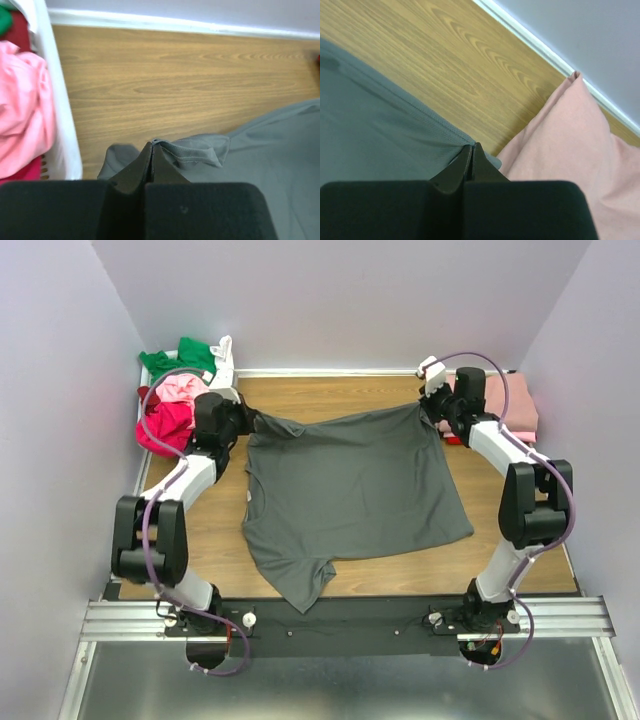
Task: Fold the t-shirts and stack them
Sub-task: Flatten the tshirt out
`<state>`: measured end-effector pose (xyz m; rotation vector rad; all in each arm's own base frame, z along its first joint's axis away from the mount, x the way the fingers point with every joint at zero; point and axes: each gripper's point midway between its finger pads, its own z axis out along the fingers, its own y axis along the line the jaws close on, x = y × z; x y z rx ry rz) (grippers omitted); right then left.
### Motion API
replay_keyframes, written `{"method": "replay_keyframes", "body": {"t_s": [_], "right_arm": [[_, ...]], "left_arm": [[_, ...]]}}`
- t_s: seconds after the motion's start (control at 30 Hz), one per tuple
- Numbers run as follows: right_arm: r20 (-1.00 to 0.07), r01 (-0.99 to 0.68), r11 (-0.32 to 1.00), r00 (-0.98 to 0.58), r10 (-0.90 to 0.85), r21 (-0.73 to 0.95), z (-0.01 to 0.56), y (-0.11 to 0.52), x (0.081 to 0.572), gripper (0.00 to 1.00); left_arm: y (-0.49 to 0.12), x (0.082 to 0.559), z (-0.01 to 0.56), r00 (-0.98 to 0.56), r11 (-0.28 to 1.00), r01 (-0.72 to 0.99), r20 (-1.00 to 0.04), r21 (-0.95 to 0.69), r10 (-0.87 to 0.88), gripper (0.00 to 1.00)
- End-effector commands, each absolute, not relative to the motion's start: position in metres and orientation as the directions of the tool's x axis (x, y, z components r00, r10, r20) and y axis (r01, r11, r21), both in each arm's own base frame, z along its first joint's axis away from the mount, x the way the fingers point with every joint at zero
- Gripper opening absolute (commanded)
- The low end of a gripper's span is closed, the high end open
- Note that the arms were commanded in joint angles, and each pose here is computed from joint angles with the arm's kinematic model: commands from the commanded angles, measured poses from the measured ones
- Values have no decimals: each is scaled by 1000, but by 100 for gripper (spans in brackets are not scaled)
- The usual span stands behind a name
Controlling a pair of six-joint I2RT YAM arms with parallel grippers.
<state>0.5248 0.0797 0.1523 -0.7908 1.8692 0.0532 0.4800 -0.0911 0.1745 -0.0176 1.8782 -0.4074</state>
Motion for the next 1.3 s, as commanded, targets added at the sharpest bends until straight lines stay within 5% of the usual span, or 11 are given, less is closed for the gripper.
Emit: {"method": "replay_keyframes", "body": {"t_s": [0.0,0.33,0.83,1.03,1.27], "right_arm": [[-865,-568,762,-164,-473,-309,176,100,511,1],[-890,-573,759,-108,-444,-309,212,115,495,1],[-873,-595,730,-93,-479,-337,224,115,474,1],[-852,-658,622,60,-520,-425,323,140,417,1],[-863,-581,640,308,-399,-503,509,139,319,1]], "left_arm": [[-69,463,197,-289,963,105,-934,-246,-208,0],[-50,431,244,-199,975,58,-959,-214,-199,0],[-80,461,238,-238,940,186,-942,-284,-238,0],[-50,379,351,87,950,141,-952,-279,-292,0],[-42,213,523,525,894,350,-732,-280,-435,0]]}}
